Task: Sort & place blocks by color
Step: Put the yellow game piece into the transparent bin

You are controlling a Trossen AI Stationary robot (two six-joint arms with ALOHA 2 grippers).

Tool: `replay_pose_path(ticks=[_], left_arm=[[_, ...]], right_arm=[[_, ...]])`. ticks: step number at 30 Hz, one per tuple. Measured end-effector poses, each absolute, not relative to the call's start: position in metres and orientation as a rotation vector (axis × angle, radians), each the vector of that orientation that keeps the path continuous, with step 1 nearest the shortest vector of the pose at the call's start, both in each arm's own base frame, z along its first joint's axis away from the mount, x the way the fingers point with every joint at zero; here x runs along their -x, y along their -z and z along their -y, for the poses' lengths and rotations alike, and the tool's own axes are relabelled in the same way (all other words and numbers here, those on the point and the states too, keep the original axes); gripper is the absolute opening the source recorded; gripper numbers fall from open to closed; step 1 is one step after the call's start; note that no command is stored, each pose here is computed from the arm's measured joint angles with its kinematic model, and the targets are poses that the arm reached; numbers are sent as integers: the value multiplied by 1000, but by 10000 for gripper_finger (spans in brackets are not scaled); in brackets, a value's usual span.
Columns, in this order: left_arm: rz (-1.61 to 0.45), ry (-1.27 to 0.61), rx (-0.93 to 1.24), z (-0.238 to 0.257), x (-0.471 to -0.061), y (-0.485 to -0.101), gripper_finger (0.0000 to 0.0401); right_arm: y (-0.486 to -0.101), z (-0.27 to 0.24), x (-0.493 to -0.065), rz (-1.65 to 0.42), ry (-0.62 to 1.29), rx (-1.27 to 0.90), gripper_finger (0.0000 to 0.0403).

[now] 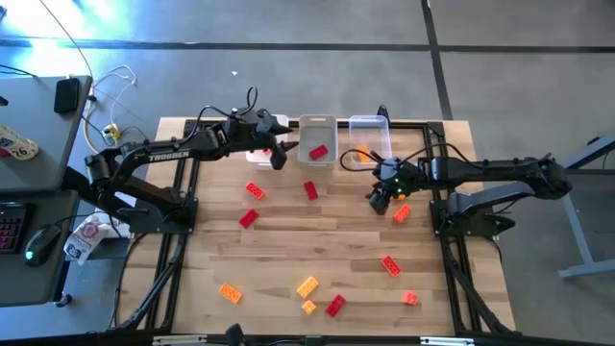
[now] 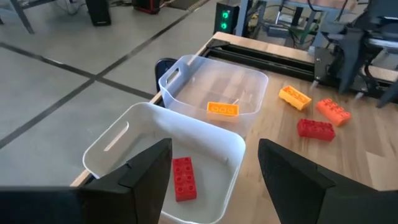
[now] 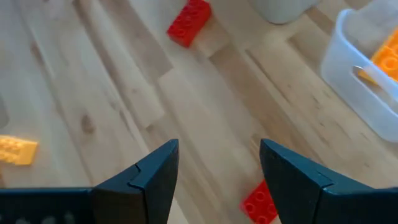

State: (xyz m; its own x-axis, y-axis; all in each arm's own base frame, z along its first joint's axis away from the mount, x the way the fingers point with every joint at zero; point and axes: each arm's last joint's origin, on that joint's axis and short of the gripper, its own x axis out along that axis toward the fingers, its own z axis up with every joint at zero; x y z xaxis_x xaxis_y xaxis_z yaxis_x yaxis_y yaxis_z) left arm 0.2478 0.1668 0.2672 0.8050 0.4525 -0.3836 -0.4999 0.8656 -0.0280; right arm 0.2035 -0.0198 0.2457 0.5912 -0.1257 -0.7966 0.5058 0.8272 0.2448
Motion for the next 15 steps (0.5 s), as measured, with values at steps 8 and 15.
replay_pose_path(ticks=[8, 15], left_arm=[[-369, -515, 126, -167, -248, -268, 227], [-348, -519, 119, -168, -249, -270, 227]], right_arm=[[-244, 9, -201, -888, 429, -511, 211], [-238, 11, -191, -897, 685, -746, 211]])
